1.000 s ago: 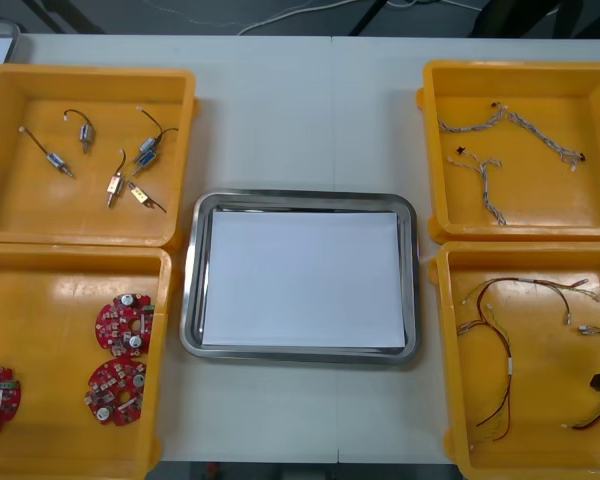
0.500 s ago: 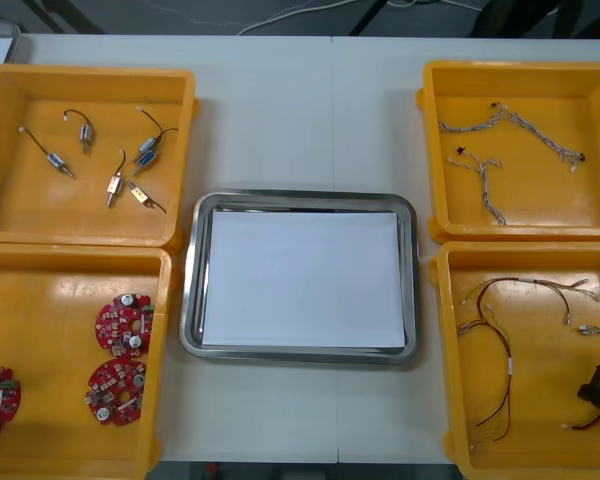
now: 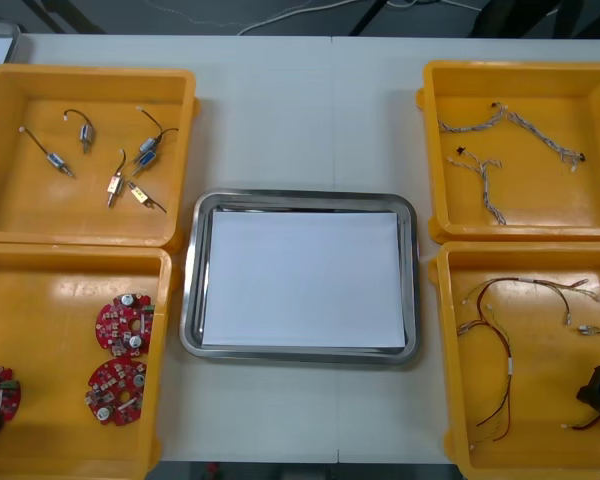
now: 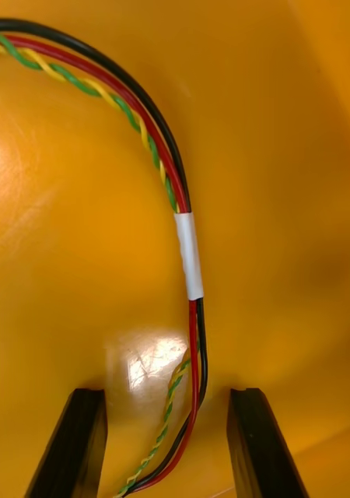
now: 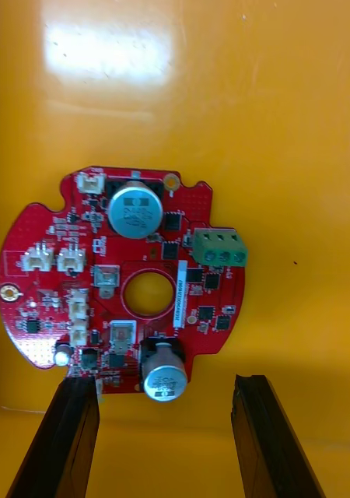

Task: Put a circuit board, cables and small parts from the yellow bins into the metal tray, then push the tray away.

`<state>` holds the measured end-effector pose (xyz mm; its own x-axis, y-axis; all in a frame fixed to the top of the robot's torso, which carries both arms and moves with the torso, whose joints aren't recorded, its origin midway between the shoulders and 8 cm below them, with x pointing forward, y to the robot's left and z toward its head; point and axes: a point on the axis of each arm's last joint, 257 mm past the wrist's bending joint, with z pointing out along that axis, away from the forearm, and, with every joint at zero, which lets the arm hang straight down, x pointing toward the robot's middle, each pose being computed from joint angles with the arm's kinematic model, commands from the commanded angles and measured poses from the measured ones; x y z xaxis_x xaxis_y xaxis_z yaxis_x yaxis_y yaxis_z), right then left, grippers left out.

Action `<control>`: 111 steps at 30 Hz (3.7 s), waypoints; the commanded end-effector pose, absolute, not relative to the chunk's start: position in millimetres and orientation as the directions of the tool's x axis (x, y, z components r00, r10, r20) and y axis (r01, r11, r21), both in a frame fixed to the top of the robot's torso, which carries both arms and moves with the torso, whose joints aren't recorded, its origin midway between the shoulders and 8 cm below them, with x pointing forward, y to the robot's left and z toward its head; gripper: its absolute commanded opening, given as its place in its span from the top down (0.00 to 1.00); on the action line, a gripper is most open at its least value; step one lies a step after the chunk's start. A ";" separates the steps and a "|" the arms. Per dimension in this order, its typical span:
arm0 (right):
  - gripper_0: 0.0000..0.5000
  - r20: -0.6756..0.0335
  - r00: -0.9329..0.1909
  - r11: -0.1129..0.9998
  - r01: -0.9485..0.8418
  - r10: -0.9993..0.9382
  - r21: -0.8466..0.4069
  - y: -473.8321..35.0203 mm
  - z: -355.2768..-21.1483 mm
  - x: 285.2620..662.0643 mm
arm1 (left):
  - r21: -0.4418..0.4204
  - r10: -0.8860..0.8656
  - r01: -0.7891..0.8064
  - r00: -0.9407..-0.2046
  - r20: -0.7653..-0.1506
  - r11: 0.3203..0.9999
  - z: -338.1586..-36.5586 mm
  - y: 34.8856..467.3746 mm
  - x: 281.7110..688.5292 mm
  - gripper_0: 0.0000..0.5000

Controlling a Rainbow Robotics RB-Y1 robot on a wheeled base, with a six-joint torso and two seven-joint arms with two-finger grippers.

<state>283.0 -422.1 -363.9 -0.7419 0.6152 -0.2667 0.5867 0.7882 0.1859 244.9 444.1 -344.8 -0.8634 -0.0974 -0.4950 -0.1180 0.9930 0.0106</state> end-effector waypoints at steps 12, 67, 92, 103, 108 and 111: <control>1.00 -0.244 -0.728 0.767 0.618 0.641 0.171 -415.1 -378.7 270.9 | 0.059 -0.005 -0.035 -0.895 -0.446 0.998 -365.3 434.0 224.2 0.00; 0.00 -0.135 -0.779 0.781 0.569 0.612 0.258 -314.7 -313.8 307.7 | 0.065 0.001 -0.036 -0.865 -0.502 0.997 -357.1 429.8 264.4 1.00; 0.00 -0.150 -0.455 0.479 0.824 0.878 0.304 -351.9 -274.4 332.3 | -0.016 0.038 0.054 -0.856 -0.515 0.998 -355.3 378.8 292.4 1.00; 0.00 -0.165 -0.315 0.351 0.888 0.935 0.298 -364.4 -289.4 326.9 | -0.055 0.084 0.128 -0.867 -0.491 0.990 -358.8 343.4 291.7 1.00; 0.00 -0.198 -0.267 0.318 0.897 0.943 0.306 -368.7 -302.8 329.2 | -0.063 0.096 0.144 -0.870 -0.483 0.988 -358.4 336.8 289.0 1.00; 0.00 -0.193 -0.252 0.303 0.901 0.948 0.310 -368.9 -309.8 331.1 | -0.058 0.107 0.154 -0.869 -0.482 0.986 -357.7 337.1 288.8 1.00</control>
<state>338.6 -361.2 -301.5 -0.2827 0.9424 -0.1790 0.8861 0.3280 0.3274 300.4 359.7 -346.6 -0.8544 0.0451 -0.5177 0.0772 0.9962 -0.0406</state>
